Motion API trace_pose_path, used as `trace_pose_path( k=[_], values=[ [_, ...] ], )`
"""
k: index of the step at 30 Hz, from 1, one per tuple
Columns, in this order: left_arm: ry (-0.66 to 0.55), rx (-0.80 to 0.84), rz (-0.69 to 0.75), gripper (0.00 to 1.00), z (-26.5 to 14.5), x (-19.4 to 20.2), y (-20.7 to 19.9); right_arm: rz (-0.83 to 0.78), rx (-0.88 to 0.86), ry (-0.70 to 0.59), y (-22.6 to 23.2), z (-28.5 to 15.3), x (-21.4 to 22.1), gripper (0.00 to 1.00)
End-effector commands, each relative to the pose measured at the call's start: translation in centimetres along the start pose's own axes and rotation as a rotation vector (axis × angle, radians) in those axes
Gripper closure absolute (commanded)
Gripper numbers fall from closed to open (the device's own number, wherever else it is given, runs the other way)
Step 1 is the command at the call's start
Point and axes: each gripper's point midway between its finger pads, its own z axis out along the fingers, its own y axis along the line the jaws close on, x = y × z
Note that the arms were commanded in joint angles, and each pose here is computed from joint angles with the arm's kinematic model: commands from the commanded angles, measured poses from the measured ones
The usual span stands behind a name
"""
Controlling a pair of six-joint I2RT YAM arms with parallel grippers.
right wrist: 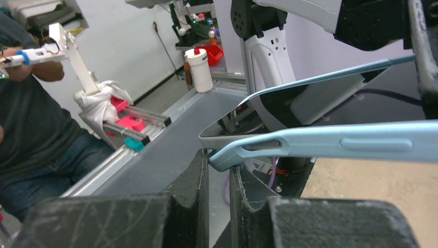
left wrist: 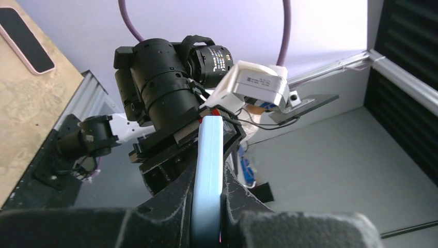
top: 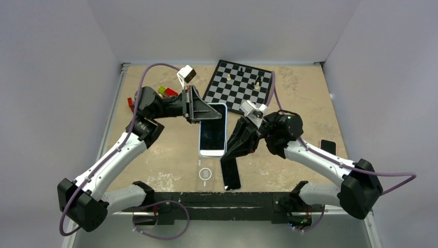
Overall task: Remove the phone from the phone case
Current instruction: Remove the phone case from the phone.
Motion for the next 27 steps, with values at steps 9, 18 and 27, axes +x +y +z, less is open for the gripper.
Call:
trace_pose_path(
  k=[9, 18, 27],
  values=[
    [-0.211, -0.040, -0.119, 1.00, -0.2, -4.9, 1.3, -0.128, 0.278, -0.111, -8.0, -1.9, -4.6, 1.00],
    [-0.727, -0.157, 0.143, 1.00, -5.4, -10.7, 1.6, 0.007, 0.761, -0.012, -12.6, -6.8, -1.5, 0.62],
    [-0.907, 0.153, 0.179, 1.00, -6.2, -14.0, -0.1, -0.010, 0.610, -0.166, -10.3, -3.9, -2.2, 0.24]
  ],
)
